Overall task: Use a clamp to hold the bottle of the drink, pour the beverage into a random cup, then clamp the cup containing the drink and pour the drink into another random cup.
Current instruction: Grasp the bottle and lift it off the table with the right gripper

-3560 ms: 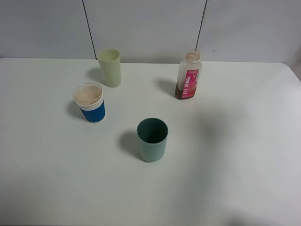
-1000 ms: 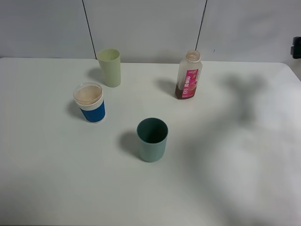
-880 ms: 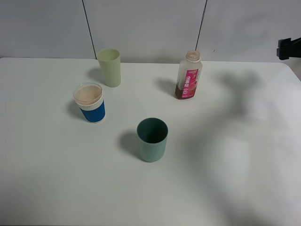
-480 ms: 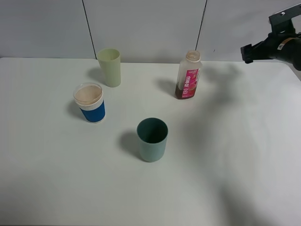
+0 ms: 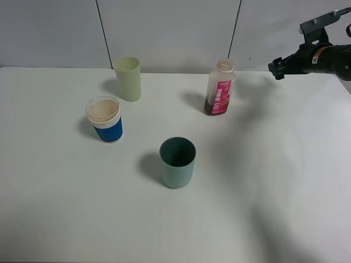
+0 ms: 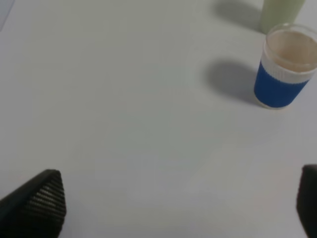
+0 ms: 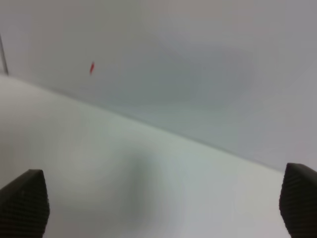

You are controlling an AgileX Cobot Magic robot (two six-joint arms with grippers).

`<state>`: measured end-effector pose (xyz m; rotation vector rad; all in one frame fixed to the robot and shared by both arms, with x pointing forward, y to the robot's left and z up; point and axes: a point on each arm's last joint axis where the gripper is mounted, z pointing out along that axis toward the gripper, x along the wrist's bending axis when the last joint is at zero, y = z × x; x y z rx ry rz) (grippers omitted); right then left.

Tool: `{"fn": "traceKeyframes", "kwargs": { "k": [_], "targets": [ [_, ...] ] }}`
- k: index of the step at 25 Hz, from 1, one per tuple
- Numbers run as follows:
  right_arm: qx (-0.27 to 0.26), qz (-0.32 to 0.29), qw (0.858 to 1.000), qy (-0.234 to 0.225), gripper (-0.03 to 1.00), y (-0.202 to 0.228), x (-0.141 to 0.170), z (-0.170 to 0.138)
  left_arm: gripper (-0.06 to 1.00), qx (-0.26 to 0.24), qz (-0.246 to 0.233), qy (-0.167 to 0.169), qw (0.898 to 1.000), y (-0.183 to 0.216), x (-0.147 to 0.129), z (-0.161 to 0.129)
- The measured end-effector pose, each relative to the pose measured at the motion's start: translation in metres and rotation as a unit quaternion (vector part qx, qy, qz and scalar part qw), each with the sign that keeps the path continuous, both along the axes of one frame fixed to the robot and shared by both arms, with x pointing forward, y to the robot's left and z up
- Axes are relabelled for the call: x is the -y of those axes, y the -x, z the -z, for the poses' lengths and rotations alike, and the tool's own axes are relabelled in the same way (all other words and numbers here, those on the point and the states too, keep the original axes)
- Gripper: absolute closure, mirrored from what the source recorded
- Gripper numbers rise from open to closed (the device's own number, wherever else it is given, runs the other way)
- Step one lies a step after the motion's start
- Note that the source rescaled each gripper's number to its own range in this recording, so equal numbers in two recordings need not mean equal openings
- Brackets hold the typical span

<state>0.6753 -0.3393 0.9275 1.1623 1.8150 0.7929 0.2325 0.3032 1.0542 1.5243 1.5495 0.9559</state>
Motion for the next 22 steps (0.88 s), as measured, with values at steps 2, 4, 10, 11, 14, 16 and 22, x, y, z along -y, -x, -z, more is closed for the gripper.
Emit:
{"fn": "traceKeyframes", "kwargs": {
  "k": [2,4,10,11,14,16,22],
  "targets": [
    [-0.005,-0.007,1.0,0.009,0.09,0.001,0.0,0.001,0.17,0.0,0.0,0.0,1.0,0.0,0.0,0.0],
    [-0.012,-0.013,1.0,0.013,0.17,0.001,-0.003,0.002,0.17,0.0,0.0,0.0,1.0,0.0,0.0,0.0],
    [-0.013,-0.03,0.999,0.018,0.25,0.0,-0.015,0.002,0.17,0.0,0.0,0.0,1.0,0.0,0.0,0.0],
    [-0.013,-0.034,0.999,0.021,0.26,0.0,-0.016,0.003,0.17,0.0,0.0,0.0,1.0,0.0,0.0,0.0],
    [-0.02,-0.045,0.998,0.031,0.26,0.001,-0.022,0.004,0.17,0.0,0.0,0.0,1.0,0.0,0.0,0.0],
    [-0.027,-0.054,0.997,0.039,0.26,0.001,-0.026,0.005,0.17,0.0,0.0,0.0,1.0,0.0,0.0,0.0],
    [-0.05,-0.066,0.996,0.035,0.26,0.004,-0.033,0.009,0.17,0.0,0.0,0.0,1.0,0.0,0.0,0.0]
  ]
}}
